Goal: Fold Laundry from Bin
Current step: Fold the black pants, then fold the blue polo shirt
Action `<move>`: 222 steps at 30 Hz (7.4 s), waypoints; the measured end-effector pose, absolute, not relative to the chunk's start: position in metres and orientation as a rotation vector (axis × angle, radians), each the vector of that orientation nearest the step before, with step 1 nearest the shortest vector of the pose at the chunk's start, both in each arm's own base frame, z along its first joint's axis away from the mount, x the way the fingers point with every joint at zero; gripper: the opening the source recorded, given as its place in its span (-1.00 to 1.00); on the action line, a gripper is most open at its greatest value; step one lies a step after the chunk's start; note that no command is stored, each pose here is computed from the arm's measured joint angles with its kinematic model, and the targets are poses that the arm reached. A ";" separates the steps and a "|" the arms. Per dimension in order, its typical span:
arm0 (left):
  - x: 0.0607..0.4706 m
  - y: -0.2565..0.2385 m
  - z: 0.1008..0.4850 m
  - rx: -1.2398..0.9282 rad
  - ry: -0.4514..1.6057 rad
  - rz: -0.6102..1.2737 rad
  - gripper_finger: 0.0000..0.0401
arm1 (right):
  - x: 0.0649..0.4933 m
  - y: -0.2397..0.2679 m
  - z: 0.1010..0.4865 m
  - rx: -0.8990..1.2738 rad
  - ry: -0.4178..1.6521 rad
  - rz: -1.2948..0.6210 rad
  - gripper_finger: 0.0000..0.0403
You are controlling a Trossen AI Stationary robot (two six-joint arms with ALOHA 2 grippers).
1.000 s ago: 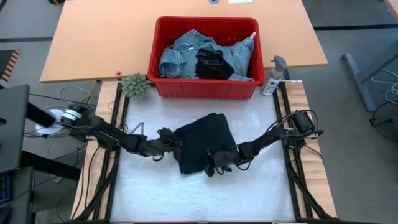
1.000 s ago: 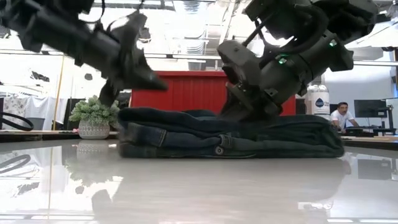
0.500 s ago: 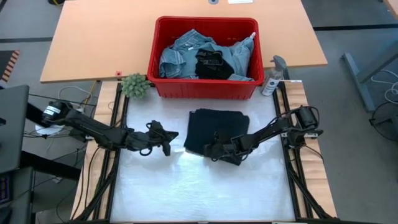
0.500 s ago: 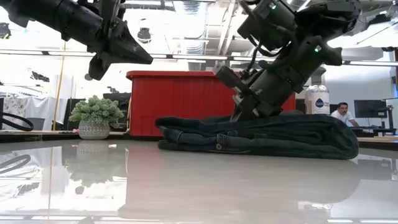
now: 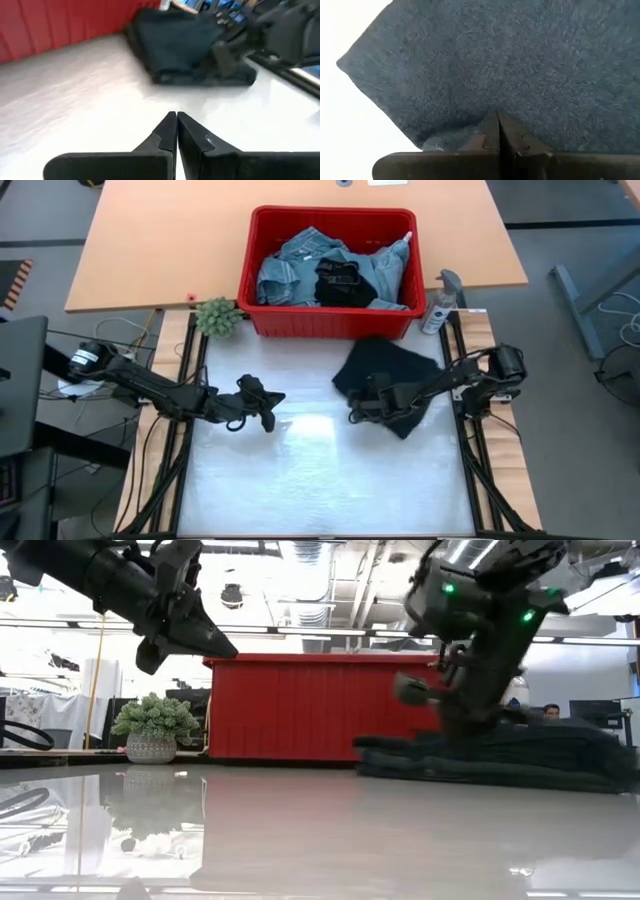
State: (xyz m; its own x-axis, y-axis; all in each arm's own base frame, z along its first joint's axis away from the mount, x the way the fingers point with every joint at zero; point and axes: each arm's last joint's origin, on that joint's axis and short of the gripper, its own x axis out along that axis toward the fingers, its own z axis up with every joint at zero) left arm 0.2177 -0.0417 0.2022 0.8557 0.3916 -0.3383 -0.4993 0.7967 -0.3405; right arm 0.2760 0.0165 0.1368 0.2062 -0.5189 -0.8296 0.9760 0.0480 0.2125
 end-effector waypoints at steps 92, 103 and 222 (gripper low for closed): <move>0.225 -0.019 0.207 -0.474 0.289 0.331 -1.00 | 0.168 0.026 0.182 0.552 1.450 -1.701 -0.90; 0.246 0.007 0.283 -0.385 0.231 0.218 -0.99 | 0.197 0.031 0.265 0.752 1.031 -1.232 -0.84; 0.286 0.420 0.291 0.233 0.971 0.570 -0.13 | 0.224 -0.257 0.374 0.172 0.589 -0.746 0.11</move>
